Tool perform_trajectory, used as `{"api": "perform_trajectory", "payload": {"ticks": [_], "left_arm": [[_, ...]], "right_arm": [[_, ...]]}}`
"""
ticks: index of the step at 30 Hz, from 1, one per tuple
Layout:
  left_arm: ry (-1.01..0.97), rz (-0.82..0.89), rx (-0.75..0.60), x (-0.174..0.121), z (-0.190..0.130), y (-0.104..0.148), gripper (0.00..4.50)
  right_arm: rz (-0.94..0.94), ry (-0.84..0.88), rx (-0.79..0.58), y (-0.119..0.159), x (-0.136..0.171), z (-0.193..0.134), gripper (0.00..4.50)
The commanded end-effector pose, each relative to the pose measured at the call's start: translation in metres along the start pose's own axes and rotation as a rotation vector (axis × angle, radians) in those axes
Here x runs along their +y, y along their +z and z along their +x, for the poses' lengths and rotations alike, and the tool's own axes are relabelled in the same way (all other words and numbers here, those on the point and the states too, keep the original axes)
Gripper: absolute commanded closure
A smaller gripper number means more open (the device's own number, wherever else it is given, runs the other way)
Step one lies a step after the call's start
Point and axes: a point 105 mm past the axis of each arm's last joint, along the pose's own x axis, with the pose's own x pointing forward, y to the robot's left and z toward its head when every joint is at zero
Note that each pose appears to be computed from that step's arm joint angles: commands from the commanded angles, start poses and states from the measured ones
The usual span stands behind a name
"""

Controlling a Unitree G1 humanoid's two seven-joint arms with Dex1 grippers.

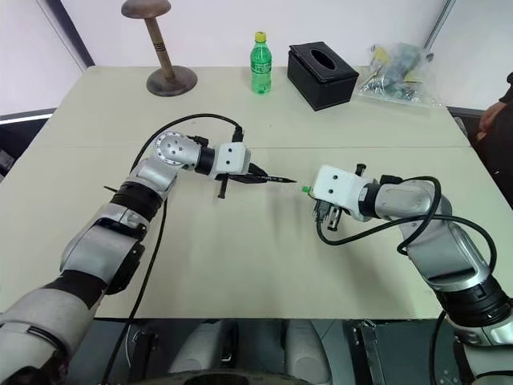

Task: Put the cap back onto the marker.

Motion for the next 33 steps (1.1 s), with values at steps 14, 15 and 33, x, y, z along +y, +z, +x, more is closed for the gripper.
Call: {"api": "perform_trajectory", "payload": {"ticks": [14, 15, 33], "left_arm": [[-0.002, 0.047, -0.052, 0.005, -0.010, 0.017, 4.50], [-0.003, 0.045, -0.053, 0.005, -0.011, 0.017, 4.50], [-0.012, 0.038, -0.053, 0.003, -0.010, 0.019, 4.50]], "right_arm": [[-0.051, -0.022, -0.016, 0.007, -0.010, 0.001, 4.39], [-0.050, -0.021, -0.011, 0.005, -0.010, 0.001, 4.39], [-0.048, -0.016, 0.005, -0.002, -0.012, -0.001, 4.39]]}}
